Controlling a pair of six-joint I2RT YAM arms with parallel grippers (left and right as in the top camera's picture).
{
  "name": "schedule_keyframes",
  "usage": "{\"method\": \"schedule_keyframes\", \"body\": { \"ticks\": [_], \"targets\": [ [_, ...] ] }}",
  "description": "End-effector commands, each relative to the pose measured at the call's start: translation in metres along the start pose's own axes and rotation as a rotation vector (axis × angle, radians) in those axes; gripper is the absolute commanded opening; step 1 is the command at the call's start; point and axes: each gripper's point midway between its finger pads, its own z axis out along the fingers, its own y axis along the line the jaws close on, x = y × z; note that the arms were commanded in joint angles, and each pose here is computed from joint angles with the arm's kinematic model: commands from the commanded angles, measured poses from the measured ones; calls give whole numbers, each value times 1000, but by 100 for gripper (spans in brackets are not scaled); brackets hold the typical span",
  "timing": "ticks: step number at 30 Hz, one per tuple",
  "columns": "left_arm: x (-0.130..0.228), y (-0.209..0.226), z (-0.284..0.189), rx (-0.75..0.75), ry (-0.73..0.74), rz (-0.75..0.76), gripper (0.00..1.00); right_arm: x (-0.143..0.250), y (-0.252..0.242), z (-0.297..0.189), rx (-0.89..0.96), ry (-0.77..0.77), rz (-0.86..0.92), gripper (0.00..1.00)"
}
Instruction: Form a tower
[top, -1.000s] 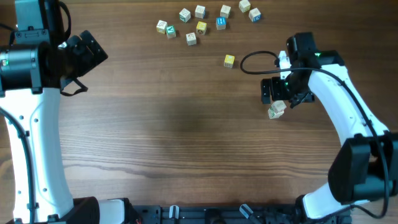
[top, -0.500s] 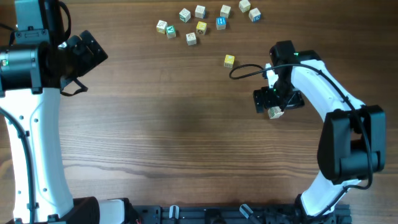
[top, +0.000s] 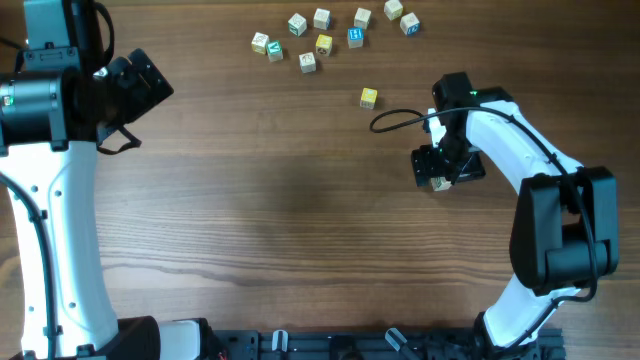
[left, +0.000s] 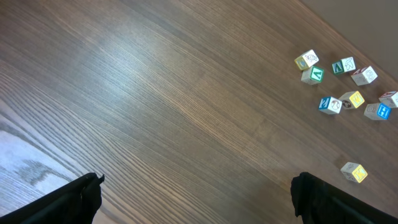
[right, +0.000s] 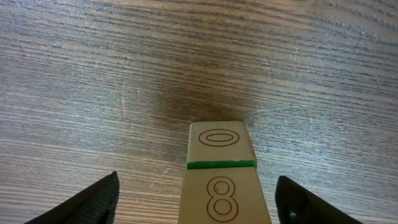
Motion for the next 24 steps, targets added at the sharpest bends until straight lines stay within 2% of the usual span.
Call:
{"method": "schedule_keyframes", "body": {
  "ticks": [1,11,14,18,24],
  "targets": [
    [-1,3,1,-11,-4,-6,100,2,-3,9,22,16,10,79],
    [-1,3,1,-11,-4,-6,100,4,-4,11,26,19,10,57],
    [-1,3,1,-11,-5,-6,100,4,-4,11,26,19,10,54],
    [-1,3,1,-11,-5,-6,100,4,-4,11,27,21,22,44],
    [-1,3,1,-11,-4,-6,100,5,-7,11,40,21,36,38]
  ]
}}
